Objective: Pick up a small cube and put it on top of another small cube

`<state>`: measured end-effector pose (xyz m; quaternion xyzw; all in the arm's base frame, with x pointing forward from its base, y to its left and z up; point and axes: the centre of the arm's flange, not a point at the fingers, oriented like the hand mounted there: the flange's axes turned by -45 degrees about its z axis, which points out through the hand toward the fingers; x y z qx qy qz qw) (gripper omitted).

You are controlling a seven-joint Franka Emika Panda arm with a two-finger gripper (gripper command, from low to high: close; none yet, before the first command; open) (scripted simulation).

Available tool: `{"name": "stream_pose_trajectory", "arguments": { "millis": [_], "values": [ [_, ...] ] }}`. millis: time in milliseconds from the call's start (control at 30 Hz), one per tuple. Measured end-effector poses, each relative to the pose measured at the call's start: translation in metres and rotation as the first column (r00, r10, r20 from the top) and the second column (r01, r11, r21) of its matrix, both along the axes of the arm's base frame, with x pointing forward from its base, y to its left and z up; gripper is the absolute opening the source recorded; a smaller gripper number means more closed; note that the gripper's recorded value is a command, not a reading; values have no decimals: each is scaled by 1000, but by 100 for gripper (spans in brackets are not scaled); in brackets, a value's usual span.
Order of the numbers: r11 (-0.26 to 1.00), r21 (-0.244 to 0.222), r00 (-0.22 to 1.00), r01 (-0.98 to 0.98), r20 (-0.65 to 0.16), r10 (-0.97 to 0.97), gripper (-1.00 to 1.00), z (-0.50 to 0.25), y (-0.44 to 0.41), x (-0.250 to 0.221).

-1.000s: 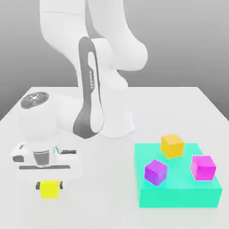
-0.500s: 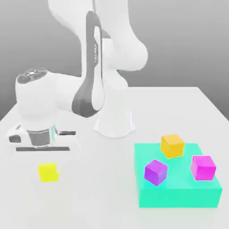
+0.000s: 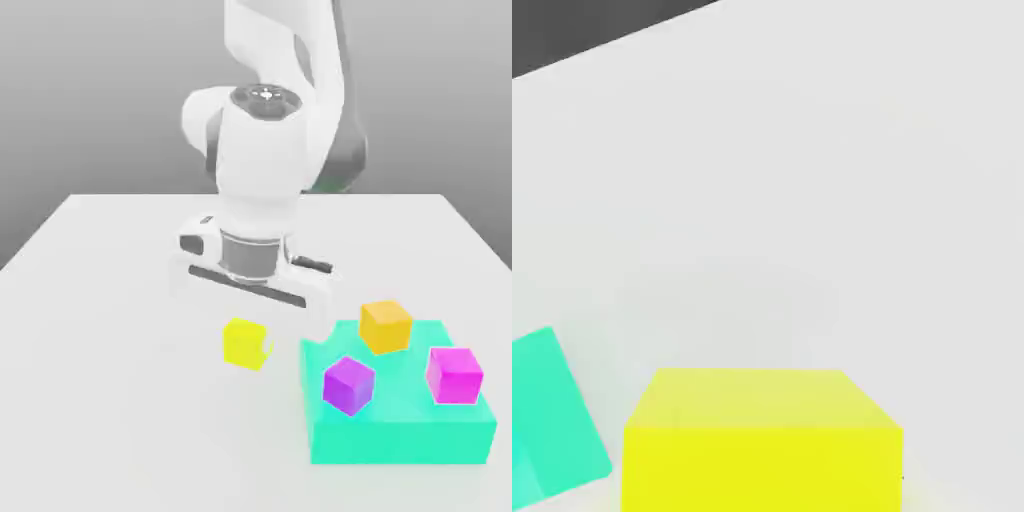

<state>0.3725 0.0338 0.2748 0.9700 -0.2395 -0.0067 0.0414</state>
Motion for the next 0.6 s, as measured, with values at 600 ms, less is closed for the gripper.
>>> {"name": "stream_pose_trajectory", "arguments": {
  "millis": [600],
  "values": [
    [926,75,928,369,35,-372,-100,10,153,-100]
  ]
}}
